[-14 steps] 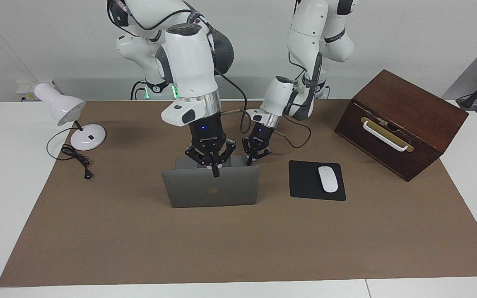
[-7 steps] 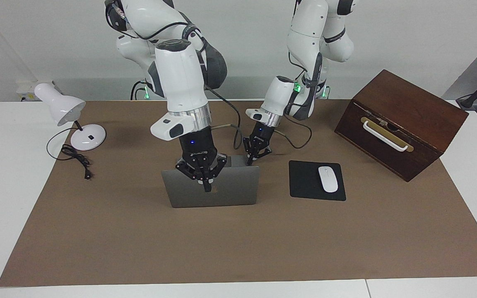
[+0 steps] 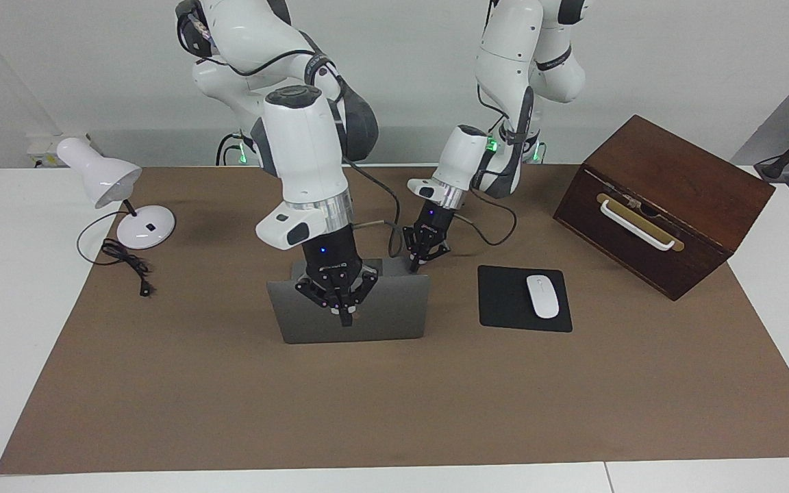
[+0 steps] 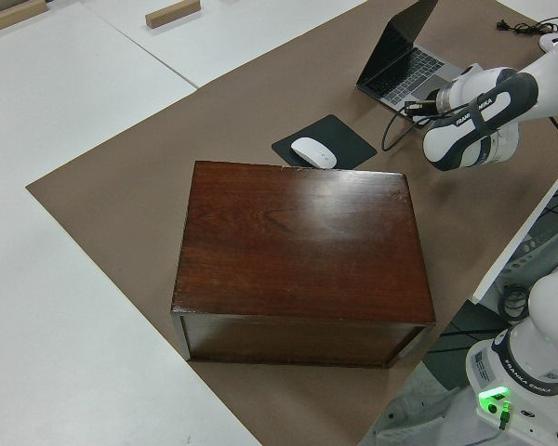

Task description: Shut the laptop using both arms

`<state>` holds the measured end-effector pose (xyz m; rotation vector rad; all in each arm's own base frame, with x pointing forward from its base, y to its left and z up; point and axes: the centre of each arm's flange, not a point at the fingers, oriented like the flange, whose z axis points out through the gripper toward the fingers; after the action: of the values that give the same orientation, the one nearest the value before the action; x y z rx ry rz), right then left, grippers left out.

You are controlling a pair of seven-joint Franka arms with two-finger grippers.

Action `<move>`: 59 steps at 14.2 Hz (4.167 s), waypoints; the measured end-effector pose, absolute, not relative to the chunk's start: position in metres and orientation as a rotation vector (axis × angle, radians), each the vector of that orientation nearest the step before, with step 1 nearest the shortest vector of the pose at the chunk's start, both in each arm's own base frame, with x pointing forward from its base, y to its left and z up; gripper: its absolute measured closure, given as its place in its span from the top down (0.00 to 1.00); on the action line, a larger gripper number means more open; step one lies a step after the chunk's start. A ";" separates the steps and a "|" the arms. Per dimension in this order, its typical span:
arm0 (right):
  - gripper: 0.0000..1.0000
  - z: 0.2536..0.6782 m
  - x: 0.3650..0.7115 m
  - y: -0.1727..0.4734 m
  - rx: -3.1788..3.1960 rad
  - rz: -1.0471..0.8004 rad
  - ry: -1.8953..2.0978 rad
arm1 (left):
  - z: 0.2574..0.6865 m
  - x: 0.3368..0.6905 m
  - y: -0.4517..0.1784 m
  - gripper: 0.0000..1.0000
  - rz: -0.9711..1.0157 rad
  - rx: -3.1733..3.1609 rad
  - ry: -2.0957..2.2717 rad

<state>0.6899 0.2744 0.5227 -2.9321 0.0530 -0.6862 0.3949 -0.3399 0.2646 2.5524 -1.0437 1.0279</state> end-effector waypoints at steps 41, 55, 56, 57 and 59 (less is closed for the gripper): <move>0.01 0.455 0.654 0.248 -2.910 0.152 0.241 | 0.264 0.393 -0.339 0.01 1.046 2.536 -1.107; 0.01 0.406 0.636 0.251 -2.865 0.335 0.283 | 0.263 0.392 -0.338 0.01 1.057 2.530 -1.113; 0.01 0.403 0.635 0.251 -2.865 0.344 0.285 | 0.263 0.392 -0.338 0.01 1.057 2.530 -1.114; 0.01 0.401 0.634 0.251 -2.866 0.352 0.286 | 0.263 0.392 -0.338 0.01 1.057 2.530 -1.114; 0.01 0.394 0.632 0.251 -2.869 0.367 0.290 | 0.263 0.392 -0.338 0.01 1.057 2.530 -1.114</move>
<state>0.6321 0.2507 0.3942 -2.8686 0.2897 0.3666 0.3919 -0.3382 0.2627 2.5296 -1.1136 1.0573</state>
